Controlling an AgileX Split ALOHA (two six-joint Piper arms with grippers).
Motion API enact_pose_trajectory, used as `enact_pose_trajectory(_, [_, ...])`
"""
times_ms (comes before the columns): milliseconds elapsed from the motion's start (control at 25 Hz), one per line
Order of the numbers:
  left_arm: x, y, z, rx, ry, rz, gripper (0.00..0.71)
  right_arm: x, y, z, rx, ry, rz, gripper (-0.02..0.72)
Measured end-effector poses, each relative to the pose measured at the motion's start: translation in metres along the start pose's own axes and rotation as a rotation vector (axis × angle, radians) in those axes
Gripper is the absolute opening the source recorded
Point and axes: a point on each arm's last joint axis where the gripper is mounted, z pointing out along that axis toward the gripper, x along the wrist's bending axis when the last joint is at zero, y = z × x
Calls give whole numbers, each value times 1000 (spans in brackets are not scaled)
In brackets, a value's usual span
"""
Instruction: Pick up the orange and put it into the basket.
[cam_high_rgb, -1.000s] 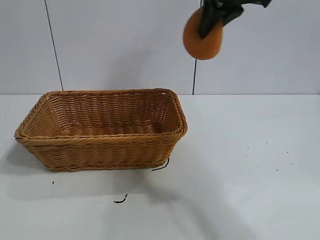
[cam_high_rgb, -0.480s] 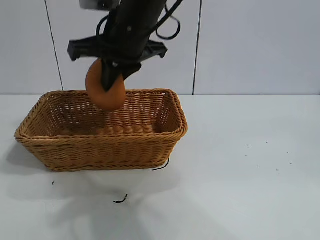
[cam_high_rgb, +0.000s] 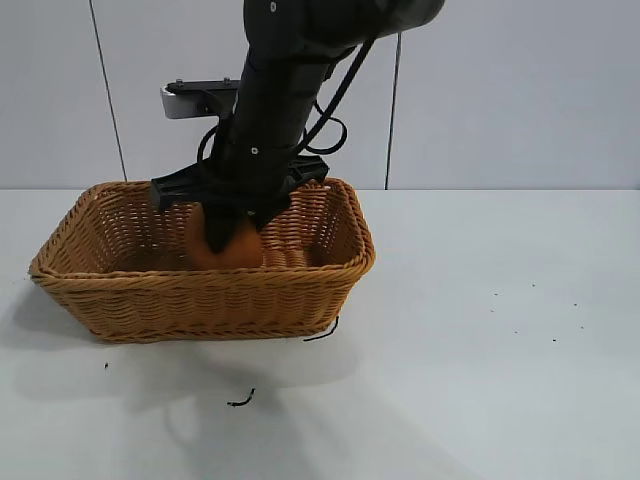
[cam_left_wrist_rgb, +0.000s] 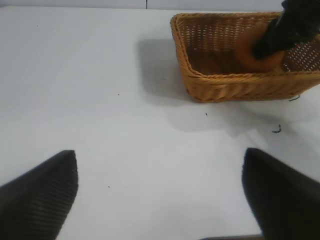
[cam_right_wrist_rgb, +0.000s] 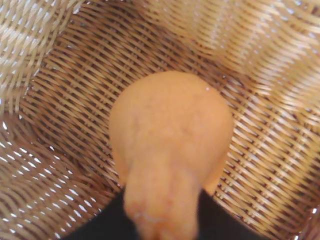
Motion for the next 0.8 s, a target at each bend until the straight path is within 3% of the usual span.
enact_pose_trajectory(160, [0,0,0,0,0,0,639,-27,24,-41,-69,-39,70,655])
enact_pose_trajectory(320, [0,0,0,0,0,0,639,-84,33,-67,-130,-95,187,655])
enact_pose_trajectory(800, [0,0,0,0,0,0,639,-260,-22,-98,-72,-272,513,655])
